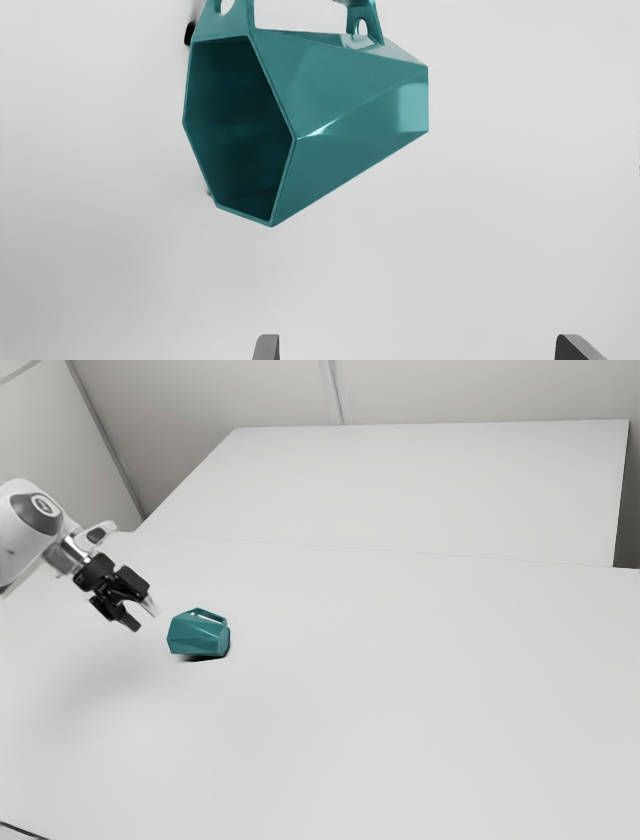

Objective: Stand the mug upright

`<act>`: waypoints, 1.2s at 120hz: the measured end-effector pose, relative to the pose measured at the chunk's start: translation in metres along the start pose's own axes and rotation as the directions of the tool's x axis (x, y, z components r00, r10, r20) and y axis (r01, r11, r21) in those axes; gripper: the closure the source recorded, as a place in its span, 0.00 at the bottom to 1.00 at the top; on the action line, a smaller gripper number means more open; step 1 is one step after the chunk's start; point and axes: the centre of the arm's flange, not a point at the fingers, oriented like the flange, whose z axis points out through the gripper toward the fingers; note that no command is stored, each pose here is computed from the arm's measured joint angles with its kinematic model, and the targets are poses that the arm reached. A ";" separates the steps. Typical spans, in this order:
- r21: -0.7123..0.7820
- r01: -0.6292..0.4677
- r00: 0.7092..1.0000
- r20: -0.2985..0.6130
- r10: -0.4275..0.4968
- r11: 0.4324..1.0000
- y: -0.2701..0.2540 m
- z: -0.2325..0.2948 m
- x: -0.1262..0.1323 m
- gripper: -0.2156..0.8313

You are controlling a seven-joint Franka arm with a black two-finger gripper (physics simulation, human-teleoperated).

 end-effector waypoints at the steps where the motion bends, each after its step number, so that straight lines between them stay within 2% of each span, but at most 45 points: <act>1: -0.003 -0.004 1.000 -0.002 0.004 1.000 -0.002 0.001 0.001 0.21; 34: -0.054 -0.142 0.988 -0.070 0.138 0.988 -0.042 0.020 0.029 0.21; 71: -0.098 -0.255 0.961 -0.136 0.241 0.962 -0.061 0.039 0.041 0.21; 99: -0.164 -0.297 0.944 -0.200 0.263 0.941 -0.061 0.056 0.038 0.21; 130: -0.220 -0.315 0.938 -0.219 0.268 0.923 -0.058 0.082 0.028 0.21; 135: -0.219 -0.322 0.936 -0.221 0.274 0.921 -0.058 0.082 0.027 0.25; 144: -0.210 -0.336 0.931 -0.225 0.289 0.918 -0.056 0.079 0.027 0.40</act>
